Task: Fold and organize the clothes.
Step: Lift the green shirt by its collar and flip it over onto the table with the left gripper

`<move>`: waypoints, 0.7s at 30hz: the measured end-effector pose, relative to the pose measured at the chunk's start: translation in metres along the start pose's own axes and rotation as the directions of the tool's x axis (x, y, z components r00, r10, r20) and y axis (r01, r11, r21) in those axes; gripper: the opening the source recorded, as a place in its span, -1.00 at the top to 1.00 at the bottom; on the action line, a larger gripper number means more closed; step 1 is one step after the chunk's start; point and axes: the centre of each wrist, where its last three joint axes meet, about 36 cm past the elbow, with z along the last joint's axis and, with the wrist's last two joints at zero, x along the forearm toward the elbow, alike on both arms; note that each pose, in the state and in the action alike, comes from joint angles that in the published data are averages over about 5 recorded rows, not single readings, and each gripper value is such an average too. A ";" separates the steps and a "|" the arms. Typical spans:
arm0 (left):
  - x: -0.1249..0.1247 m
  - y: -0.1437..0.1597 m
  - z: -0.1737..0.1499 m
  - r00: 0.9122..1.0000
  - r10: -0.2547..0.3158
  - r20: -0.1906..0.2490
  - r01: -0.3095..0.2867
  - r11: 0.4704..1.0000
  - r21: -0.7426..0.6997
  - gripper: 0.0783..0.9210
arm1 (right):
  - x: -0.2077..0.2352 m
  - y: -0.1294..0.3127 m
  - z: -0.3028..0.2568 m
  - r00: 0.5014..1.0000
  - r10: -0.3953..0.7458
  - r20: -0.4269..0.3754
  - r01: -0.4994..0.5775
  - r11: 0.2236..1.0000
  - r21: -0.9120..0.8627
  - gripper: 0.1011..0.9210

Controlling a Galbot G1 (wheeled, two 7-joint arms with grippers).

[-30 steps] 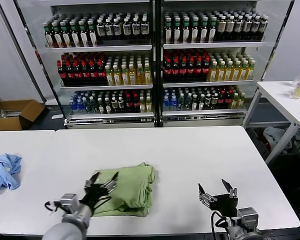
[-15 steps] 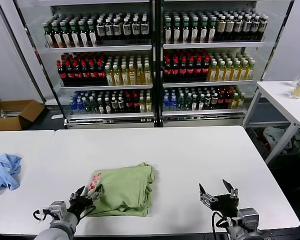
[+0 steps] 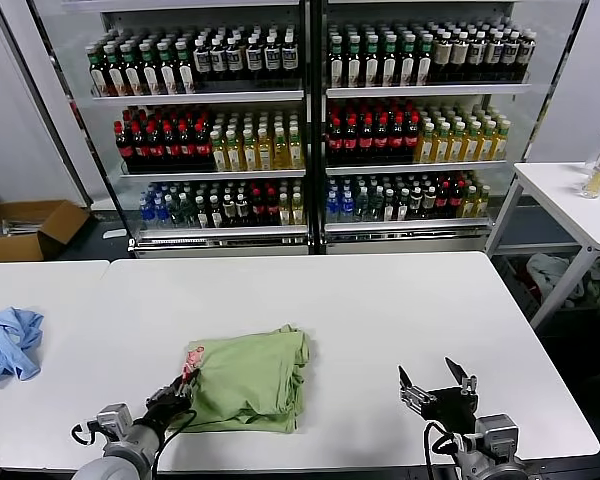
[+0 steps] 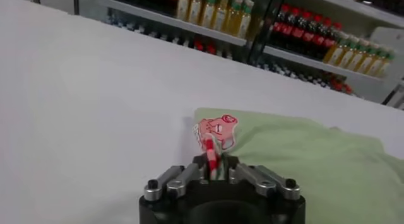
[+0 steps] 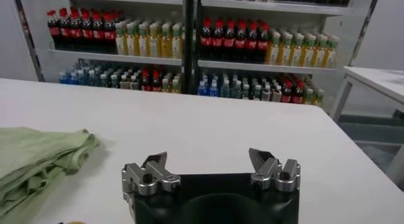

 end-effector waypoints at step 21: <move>0.106 0.100 -0.154 0.953 -0.174 0.246 0.165 0.985 0.059 0.96 | -0.009 -0.004 -0.011 0.999 -0.015 0.038 0.015 1.000 0.004 -0.76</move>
